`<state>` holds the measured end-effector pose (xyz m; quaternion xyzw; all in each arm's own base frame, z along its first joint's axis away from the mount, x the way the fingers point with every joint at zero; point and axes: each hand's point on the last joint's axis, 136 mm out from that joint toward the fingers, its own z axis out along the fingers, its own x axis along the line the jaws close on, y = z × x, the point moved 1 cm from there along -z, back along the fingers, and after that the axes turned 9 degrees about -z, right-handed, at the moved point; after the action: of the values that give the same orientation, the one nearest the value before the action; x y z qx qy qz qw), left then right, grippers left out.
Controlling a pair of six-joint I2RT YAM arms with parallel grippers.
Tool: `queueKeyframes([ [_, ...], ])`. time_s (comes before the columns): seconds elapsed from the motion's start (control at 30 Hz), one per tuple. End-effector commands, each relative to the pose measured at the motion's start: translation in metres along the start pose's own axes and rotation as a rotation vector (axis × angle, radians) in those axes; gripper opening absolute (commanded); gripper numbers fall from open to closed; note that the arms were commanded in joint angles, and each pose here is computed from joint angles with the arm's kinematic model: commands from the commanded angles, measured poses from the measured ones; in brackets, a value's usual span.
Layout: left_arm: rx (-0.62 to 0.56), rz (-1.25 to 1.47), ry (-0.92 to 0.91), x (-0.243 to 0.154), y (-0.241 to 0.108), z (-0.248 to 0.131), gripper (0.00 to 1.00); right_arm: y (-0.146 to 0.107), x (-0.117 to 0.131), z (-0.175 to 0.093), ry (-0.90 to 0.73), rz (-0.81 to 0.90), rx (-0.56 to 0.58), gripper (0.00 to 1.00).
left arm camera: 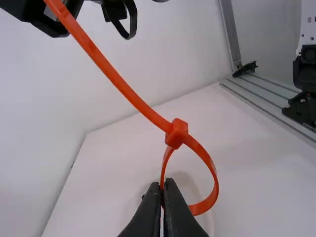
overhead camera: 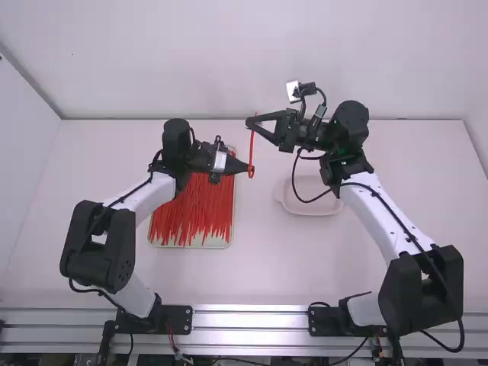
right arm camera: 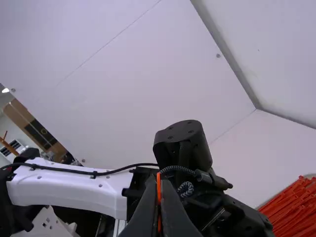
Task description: Fasten the cable tie
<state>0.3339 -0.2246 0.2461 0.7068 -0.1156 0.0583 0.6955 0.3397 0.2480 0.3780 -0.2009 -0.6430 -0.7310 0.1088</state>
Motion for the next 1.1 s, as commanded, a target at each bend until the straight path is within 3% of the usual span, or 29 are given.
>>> queueKeyframes([
  [0.0,-0.005,-0.033,-0.021,-0.008,-0.006,0.003,0.02,0.021,0.012,-0.001,-0.001,-0.057,-0.037,0.00],
  [1.07,-0.020,-0.047,-0.051,-0.013,-0.004,0.003,0.02,0.018,-0.006,-0.007,-0.077,-0.021,-0.046,0.00],
])
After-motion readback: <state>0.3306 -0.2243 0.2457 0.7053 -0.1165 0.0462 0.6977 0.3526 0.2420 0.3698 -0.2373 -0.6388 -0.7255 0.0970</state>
